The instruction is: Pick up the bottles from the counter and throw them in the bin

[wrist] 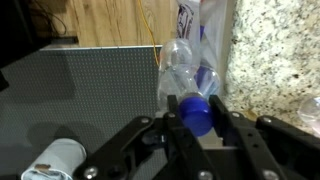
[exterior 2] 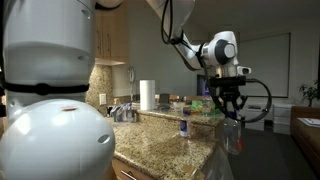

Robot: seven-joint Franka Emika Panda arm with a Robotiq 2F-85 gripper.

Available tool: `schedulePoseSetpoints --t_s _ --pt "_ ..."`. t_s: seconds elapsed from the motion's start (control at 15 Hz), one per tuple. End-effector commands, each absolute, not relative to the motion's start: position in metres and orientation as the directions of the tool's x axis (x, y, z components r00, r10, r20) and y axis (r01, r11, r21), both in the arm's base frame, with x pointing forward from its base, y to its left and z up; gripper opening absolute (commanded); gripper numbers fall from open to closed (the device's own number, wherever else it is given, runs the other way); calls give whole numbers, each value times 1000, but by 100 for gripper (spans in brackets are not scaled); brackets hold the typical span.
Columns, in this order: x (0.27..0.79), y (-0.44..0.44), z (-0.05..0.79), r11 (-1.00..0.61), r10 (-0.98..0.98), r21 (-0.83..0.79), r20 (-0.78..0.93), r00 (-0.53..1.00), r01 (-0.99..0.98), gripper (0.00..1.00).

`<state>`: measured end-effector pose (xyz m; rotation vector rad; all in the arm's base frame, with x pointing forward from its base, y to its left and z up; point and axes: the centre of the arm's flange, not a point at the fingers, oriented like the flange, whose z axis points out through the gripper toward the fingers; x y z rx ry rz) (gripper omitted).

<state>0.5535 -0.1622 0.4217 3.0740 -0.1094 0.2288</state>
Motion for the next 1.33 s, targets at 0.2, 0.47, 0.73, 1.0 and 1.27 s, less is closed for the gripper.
schedulePoseSetpoints --t_s 0.2,0.47,0.73,1.0,1.27 --pt "584 -184 336 -918 -387 -101 31 921 -383 10" --pt "602 -170 298 -847 -507 -184 -1 862 -499 10" --pt "606 -172 266 -800 -581 -163 -34 813 -578 10" --pt "603 -175 235 -759 -625 -168 -84 776 -629 10" --pt "601 -172 213 -714 -653 -208 -144 743 -668 10"
